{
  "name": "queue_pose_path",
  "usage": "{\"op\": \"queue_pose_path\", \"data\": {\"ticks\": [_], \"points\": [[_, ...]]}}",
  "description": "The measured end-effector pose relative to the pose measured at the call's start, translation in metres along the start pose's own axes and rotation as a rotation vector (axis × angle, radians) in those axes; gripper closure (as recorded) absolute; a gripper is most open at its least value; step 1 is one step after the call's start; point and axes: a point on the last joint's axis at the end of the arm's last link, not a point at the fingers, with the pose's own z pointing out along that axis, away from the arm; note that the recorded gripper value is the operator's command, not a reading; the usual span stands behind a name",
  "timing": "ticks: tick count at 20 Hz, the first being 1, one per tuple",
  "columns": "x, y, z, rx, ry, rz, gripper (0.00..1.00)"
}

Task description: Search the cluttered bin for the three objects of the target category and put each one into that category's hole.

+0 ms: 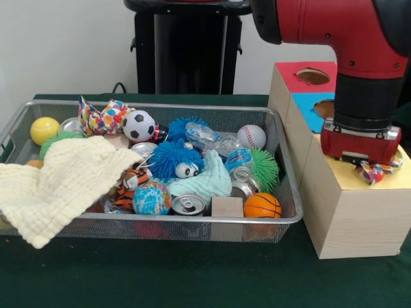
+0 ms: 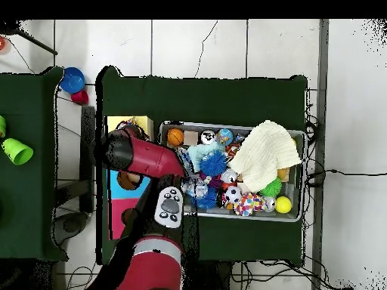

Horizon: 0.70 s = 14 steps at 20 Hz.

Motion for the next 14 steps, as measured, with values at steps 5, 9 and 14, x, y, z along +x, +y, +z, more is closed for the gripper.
{"op": "queue_pose_path", "data": {"ticks": [5, 9, 14], "points": [[-0.015, -0.005, 0.000, -0.032, 0.235, 0.077, 1.00], [-0.023, -0.008, 0.002, -0.042, 0.328, 0.094, 1.00], [0.001, 0.008, 0.002, 0.039, 0.002, -0.101, 1.00]]}}
